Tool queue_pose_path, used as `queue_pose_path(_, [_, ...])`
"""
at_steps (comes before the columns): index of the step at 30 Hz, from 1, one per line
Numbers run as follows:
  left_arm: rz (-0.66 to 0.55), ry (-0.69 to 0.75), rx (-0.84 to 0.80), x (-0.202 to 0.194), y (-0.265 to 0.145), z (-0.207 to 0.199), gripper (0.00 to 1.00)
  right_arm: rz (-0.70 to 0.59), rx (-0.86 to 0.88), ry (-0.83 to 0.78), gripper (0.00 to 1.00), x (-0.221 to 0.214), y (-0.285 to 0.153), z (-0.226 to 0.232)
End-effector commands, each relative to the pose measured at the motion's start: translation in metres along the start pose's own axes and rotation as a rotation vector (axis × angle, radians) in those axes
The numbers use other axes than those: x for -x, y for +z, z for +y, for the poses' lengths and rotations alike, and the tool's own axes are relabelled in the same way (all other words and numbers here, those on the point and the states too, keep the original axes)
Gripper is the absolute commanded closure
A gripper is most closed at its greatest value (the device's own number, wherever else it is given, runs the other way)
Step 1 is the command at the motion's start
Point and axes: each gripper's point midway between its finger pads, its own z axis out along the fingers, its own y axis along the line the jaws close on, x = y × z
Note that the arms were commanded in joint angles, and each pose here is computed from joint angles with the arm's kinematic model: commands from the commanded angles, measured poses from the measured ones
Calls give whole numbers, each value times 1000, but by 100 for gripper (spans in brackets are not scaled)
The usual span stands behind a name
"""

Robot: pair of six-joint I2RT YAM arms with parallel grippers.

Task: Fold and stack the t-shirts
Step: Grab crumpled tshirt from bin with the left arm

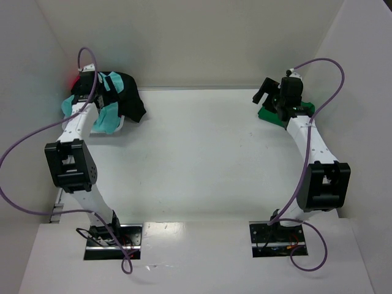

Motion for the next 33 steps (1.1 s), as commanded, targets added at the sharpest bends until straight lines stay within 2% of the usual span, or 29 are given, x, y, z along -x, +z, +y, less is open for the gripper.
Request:
queue_pose_path(1, [-51,-72,132,21,29,27,1,-58,28,2,0,20,0,7])
queue_pose_path(8, [-10,-69,209,0,59,40,1,-66,32,9,0,23,0,8])
queue_pose_path(11, [4,-65,223,-6,64,43,10,-58,28,12,0,20,3,7])
queue_pose_path(13, [7,-65,224,-7,66,43,18,-49,24,18,0,16,4,5])
queue_pose_path(20, [-20,-77,108,2,53,24,65,-51,48,43,0,13,6,9])
queue_pose_path(22, [-31,-81,56,12,42,14,83,-45,58,43,0,12,6,10])
queue_pose_path(23, [-38,-82,35,16,37,10,87,-44,60,43,0,12,6,11])
queue_pose_path(27, [-122,-91,-68,59,-12,-9,94,-36,90,41,0,12,1,17])
queue_pose_path(31, [-214,-80,-253,101,-74,-40,100,-43,161,35,0,23,-12,34])
queue_pose_path(32, [-219,-29,-420,114,-108,-68,100,-52,206,38,0,30,-22,45])
queue_pose_path(33, [-199,-1,-507,115,-128,-81,100,-56,226,34,0,31,-28,52])
